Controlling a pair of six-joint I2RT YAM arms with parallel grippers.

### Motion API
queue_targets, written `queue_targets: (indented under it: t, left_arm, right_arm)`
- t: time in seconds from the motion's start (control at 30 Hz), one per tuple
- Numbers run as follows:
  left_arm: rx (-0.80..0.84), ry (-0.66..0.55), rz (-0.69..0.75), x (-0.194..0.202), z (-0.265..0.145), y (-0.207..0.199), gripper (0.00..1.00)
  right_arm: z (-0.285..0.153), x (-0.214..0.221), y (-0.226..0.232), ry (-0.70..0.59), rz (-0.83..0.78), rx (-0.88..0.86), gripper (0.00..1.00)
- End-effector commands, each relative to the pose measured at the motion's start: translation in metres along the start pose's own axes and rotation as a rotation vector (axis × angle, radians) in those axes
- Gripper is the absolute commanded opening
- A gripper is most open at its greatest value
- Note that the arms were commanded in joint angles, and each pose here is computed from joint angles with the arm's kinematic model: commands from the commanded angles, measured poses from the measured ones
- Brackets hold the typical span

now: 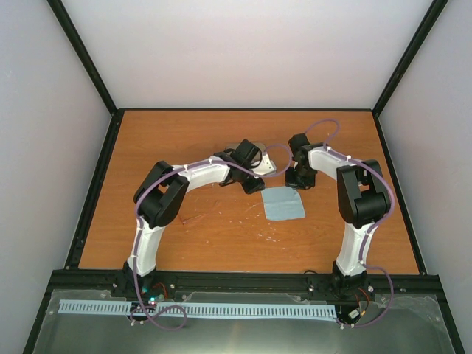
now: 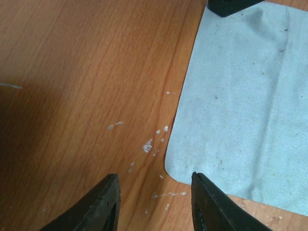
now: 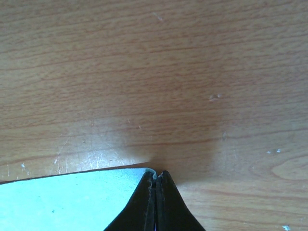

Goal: Organize the sunglasses
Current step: Fold the glasses cleaning cloth at the center of the board.

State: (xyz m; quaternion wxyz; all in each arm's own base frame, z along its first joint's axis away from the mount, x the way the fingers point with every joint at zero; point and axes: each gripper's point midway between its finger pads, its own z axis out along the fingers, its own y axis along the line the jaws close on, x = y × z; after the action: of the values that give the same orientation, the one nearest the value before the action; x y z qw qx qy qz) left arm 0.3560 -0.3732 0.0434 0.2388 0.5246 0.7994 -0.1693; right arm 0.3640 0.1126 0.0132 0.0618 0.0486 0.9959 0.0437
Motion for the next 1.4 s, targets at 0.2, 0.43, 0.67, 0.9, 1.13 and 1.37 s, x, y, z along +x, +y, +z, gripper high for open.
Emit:
queue_targets:
  t: [0.2, 0.43, 0.67, 0.9, 1.13, 1.37]
  left_arm:
    - [0.005, 0.001, 0.021, -0.011, 0.006, -0.007, 0.41]
    - [0.019, 0.034, 0.037, -0.001, 0.012, -0.016, 0.4]
    - [0.001, 0.071, 0.034, 0.01, 0.021, -0.014, 0.38]
    - [0.004, 0.078, 0.03, 0.011, 0.026, -0.014, 0.36]
    - [0.022, 0.094, 0.038, 0.017, 0.029, -0.021, 0.31]
    - [0.021, 0.109, 0.059, 0.022, 0.033, -0.03, 0.16]
  right_arm:
    - [0.02, 0.014, -0.014, 0.043, 0.018, 0.033, 0.03]
    - [0.021, 0.016, -0.015, 0.044, 0.019, 0.031, 0.03]
    - [0.021, 0.02, -0.016, 0.043, 0.017, 0.03, 0.03]
    - [0.019, 0.02, -0.016, 0.035, 0.016, 0.028, 0.03]
    - [0.018, 0.021, -0.016, 0.032, 0.018, 0.024, 0.03]
    - [0.018, 0.027, -0.017, 0.031, 0.025, 0.02, 0.03]
